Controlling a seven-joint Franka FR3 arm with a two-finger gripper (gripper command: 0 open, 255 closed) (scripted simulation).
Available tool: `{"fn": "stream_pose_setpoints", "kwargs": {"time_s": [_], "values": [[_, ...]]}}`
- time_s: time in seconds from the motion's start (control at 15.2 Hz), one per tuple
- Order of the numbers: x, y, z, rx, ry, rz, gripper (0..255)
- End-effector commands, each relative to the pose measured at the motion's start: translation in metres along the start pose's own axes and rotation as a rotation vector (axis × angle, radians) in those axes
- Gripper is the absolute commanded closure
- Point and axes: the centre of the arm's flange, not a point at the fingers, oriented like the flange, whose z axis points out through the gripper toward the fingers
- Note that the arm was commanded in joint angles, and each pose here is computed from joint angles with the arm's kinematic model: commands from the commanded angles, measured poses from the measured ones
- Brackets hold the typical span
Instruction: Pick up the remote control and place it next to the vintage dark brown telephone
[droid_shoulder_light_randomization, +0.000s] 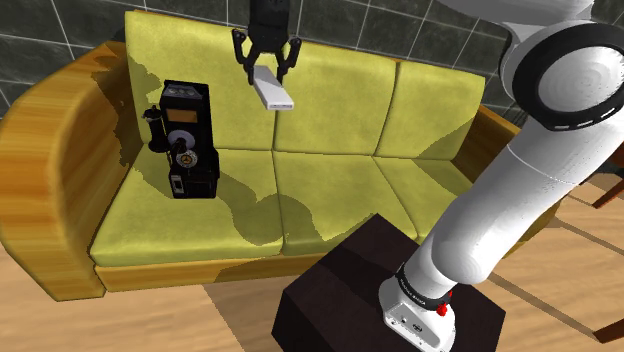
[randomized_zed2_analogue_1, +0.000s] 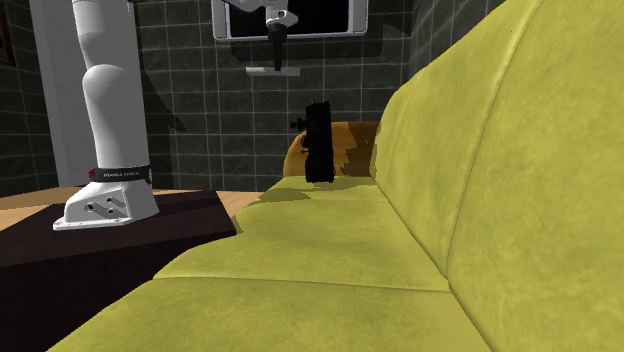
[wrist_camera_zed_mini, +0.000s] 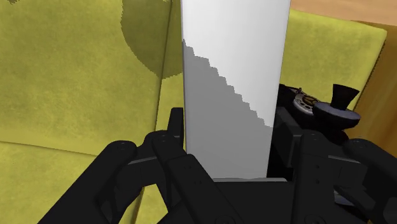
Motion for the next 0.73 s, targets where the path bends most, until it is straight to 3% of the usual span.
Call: {"fn": "stream_pose_setpoints", "kwargs": {"time_s": [0.0,0.66], "values": [[-0.002,-0.008,0.004,0.0,0.0,0.002,255],[-0.002,-0.01,0.057,0.0,0.0,0.002,255]]}}
